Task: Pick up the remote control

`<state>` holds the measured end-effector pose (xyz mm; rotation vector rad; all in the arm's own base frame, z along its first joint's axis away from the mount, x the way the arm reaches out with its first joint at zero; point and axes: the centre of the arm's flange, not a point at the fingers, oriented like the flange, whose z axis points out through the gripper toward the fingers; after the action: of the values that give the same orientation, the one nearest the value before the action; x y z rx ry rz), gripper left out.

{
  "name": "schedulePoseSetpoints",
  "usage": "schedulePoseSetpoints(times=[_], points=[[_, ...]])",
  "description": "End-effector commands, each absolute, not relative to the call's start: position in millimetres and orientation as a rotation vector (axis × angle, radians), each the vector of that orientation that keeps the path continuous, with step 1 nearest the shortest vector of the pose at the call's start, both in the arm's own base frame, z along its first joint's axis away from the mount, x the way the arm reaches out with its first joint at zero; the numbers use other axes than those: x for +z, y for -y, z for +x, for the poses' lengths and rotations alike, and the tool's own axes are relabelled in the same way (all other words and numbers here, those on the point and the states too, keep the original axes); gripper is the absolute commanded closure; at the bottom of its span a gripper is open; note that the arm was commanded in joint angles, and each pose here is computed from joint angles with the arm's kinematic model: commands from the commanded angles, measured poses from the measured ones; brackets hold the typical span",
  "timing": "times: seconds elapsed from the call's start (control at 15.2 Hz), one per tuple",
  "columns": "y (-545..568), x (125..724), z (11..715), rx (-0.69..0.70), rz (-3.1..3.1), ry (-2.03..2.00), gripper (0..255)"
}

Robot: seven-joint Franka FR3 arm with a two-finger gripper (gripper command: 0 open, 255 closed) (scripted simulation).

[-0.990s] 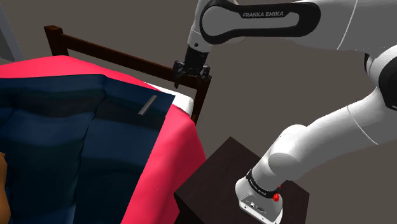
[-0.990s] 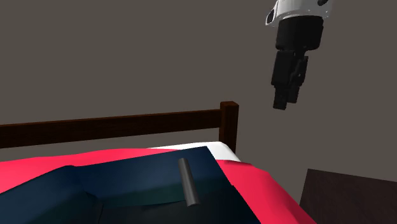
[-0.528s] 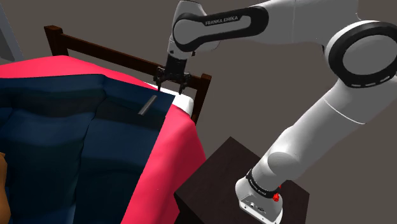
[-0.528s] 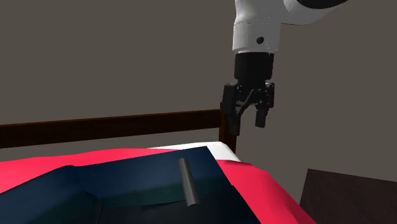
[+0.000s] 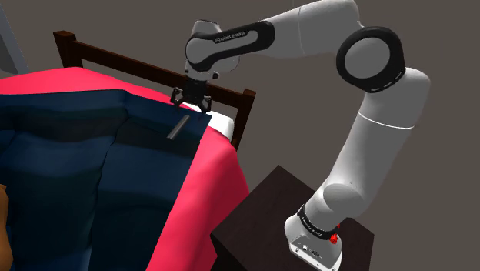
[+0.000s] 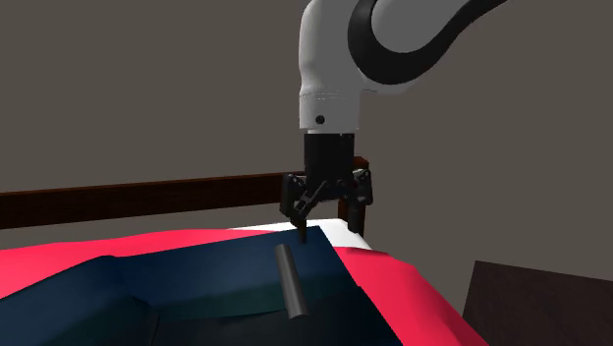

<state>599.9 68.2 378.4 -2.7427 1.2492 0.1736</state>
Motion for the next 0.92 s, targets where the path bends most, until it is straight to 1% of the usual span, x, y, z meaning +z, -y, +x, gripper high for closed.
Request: schedulePoseSetpoints(times=[0.0,0.33,0.86], points=[[-65,358,622,0.200,-2.698,-1.328,0],[-52,310,670,0.261,-2.579,-1.509,0],[-51,266,673,0.266,-2.569,-1.523,0]])
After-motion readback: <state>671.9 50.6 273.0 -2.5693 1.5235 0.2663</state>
